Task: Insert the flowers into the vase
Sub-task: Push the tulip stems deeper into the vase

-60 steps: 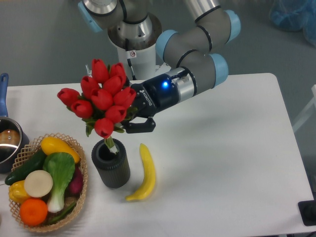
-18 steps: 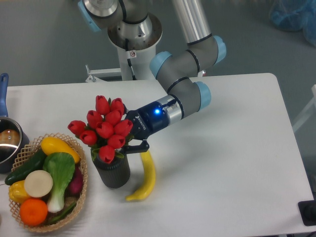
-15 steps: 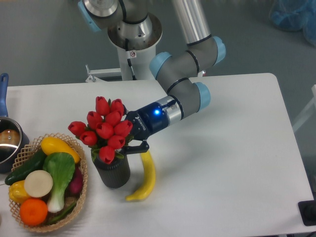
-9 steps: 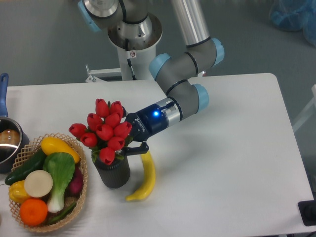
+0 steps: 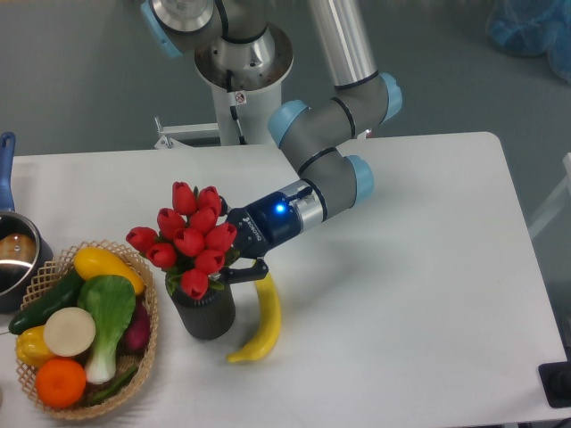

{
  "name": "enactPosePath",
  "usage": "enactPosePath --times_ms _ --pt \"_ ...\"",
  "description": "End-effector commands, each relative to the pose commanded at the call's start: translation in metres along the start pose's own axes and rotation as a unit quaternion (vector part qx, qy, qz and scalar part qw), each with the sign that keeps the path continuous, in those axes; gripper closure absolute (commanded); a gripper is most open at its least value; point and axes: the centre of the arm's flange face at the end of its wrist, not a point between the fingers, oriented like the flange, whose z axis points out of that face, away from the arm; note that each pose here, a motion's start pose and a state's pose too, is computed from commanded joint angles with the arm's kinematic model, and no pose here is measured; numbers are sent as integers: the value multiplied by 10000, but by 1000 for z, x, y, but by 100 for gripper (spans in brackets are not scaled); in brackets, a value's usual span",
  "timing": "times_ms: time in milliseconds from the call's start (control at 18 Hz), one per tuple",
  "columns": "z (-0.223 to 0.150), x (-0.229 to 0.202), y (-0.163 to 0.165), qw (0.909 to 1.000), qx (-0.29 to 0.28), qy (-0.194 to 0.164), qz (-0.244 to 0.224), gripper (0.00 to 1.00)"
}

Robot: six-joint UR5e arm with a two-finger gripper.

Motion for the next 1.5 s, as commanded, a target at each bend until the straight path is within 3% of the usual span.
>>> enactPosePath --times_ms 667,1500 --pt "-1 -3 3 10000 -7 -11 -14 45" --pt "-3 -4 2 10000 -5 -23 11 16"
